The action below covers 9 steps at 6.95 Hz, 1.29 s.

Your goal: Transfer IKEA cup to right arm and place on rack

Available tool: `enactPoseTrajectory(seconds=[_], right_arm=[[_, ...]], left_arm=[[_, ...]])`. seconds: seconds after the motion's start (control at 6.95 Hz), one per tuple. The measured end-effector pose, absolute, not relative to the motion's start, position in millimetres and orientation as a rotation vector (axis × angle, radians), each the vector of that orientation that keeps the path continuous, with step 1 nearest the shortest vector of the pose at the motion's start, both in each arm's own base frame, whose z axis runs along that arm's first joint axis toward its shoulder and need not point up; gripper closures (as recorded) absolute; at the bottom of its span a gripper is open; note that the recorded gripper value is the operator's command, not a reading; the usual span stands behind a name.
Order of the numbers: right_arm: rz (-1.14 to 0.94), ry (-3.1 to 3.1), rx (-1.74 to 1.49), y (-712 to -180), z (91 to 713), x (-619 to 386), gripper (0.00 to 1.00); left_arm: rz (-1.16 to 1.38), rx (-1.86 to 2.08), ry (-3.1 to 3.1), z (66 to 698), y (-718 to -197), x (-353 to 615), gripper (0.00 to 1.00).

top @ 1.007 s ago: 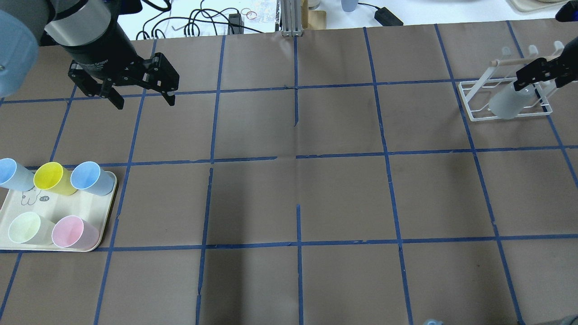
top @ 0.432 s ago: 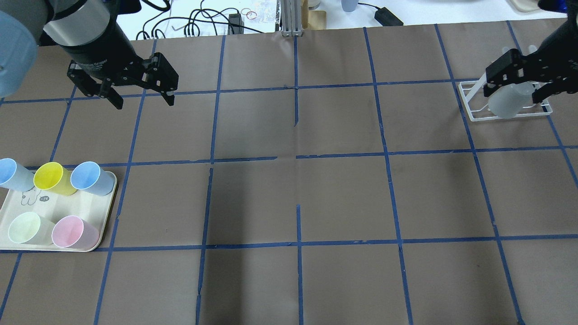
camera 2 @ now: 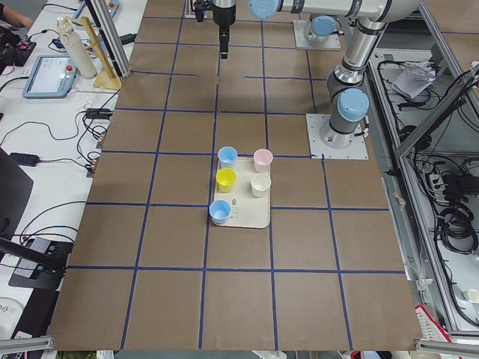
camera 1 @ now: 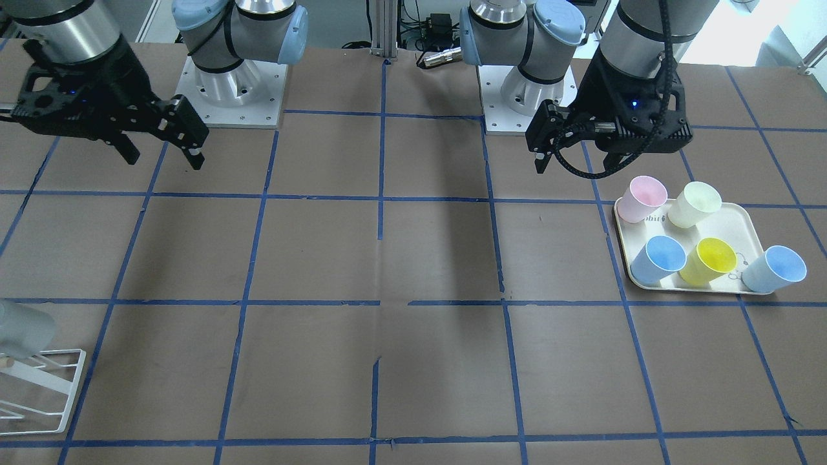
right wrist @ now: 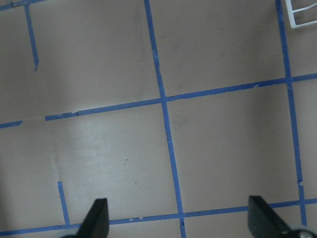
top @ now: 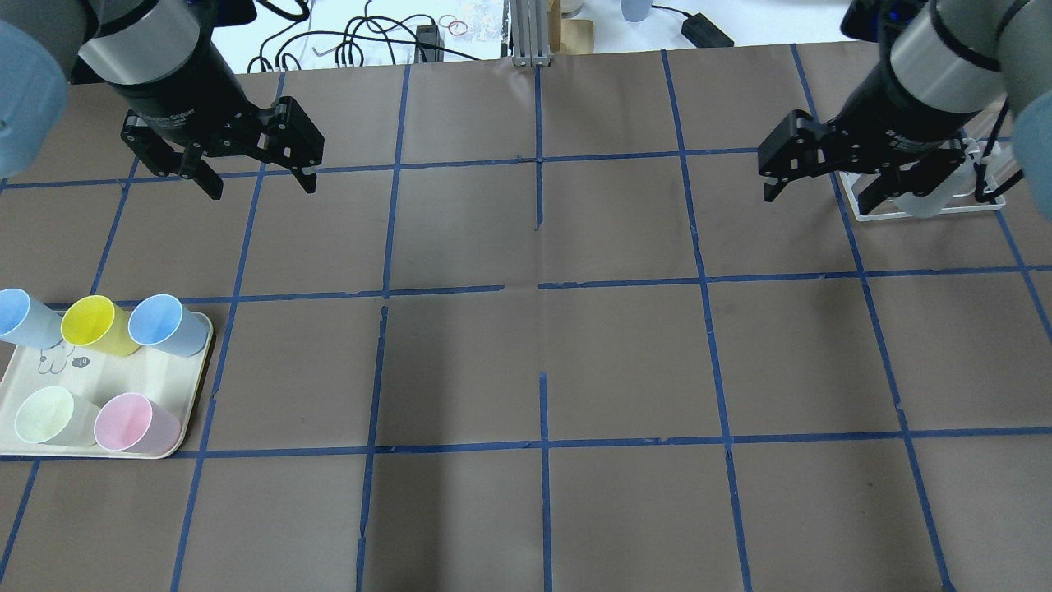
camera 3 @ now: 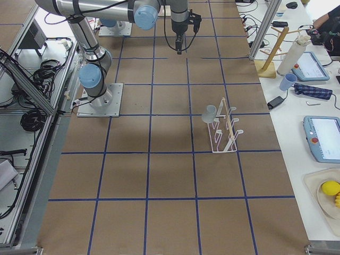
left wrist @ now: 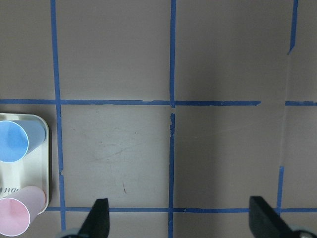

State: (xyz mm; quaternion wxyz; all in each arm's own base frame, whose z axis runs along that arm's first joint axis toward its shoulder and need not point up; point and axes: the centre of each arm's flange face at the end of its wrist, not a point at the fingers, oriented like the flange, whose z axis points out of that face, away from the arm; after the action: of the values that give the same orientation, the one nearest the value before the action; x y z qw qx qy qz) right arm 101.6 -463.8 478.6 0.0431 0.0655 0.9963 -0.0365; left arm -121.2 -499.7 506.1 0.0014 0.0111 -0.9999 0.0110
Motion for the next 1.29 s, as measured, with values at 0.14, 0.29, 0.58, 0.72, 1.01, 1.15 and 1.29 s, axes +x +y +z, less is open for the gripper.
enactPoseTrajectory(seconds=[0.14, 0.29, 0.58, 0.72, 1.01, 1.15, 1.29], right_arm=[[-0.104, 3.051, 0.167, -458, 478, 121, 0.0], [-0.099, 3.053, 0.152, -454, 477, 130, 0.0], [-0.071, 3.074, 0.133, -439, 484, 135, 0.0], [-0.042, 3.104, 0.124, -426, 490, 133, 0.0], [0.007, 3.137, 0.119, -415, 492, 130, 0.0], [0.01, 3.137, 0.121, -414, 492, 130, 0.0], [0.0, 3.135, 0.124, -415, 493, 129, 0.0]], left_arm=[[0.035, 0.035, -3.138, 506, -500, -121, 0.0], [0.036, 0.035, -3.139, 507, -499, -121, 0.0], [0.035, 0.035, -3.139, 506, -500, -121, 0.0], [0.034, 0.036, -3.14, 506, -500, -120, 0.0], [0.033, 0.036, -3.14, 506, -500, -120, 0.0], [0.034, 0.036, -3.14, 506, -500, -120, 0.0], [0.034, 0.037, -3.14, 506, -500, -120, 0.0]])
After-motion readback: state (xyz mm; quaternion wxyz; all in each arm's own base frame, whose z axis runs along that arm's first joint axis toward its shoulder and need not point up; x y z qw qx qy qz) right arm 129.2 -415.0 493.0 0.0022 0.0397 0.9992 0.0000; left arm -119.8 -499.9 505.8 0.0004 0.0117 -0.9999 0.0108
